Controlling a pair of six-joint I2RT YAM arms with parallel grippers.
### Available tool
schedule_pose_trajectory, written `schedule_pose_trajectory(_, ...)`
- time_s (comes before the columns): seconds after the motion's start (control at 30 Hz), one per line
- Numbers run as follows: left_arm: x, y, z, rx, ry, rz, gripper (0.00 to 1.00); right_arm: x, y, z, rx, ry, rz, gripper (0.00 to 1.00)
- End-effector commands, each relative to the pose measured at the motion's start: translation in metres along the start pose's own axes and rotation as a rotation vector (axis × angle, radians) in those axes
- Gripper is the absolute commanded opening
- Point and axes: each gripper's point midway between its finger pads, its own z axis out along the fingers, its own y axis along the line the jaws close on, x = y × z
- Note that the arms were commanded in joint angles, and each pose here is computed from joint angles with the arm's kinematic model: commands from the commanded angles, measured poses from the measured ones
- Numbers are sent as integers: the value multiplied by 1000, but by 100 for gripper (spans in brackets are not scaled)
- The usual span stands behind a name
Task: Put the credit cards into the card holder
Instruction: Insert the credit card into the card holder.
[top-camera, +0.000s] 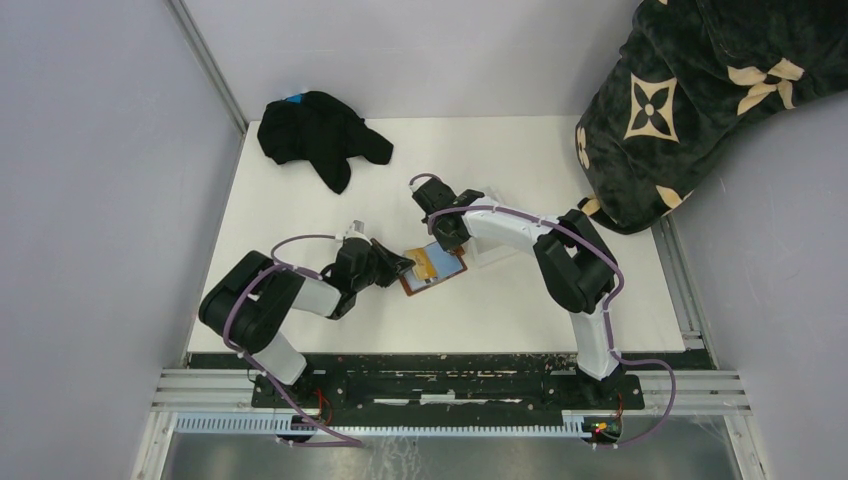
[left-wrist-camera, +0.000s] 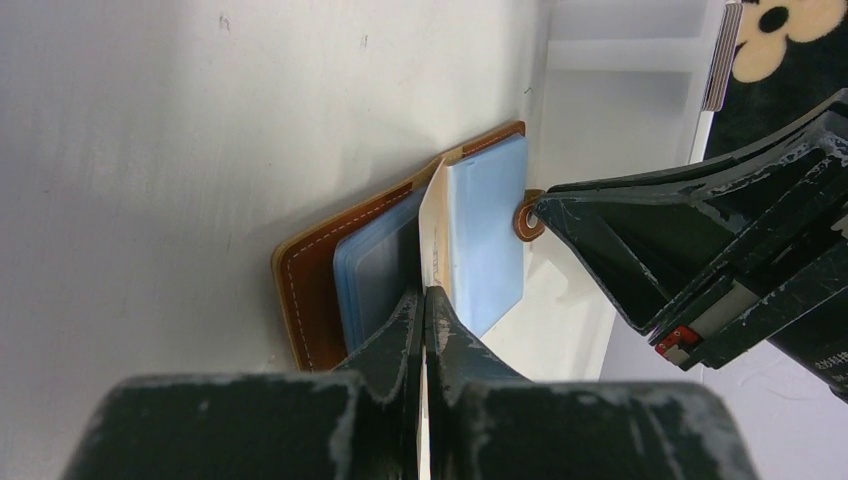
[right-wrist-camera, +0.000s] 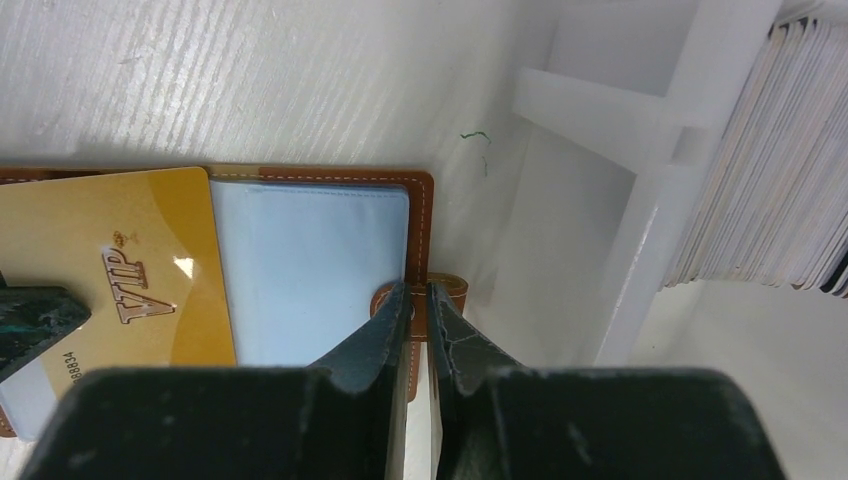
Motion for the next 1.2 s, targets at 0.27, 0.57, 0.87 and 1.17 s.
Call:
schedule_pose_trajectory(0.27,2,-9,6,78,15,-87,3,7,0,1,-4,7,29,15)
schedule_pose_trajectory(0.57,8,-24,-5,135,54,-77,3,13,-5,2,19,18,22,15)
schedule_pose_trajectory(0.87,3,-35,-9,155,44,-84,3,-3,-10,-9,32,-14,16,15)
schedule_pose_trajectory(1.17,6,-29,-1,151,36,-107,3,1,-8,-8,22,-7,20,15)
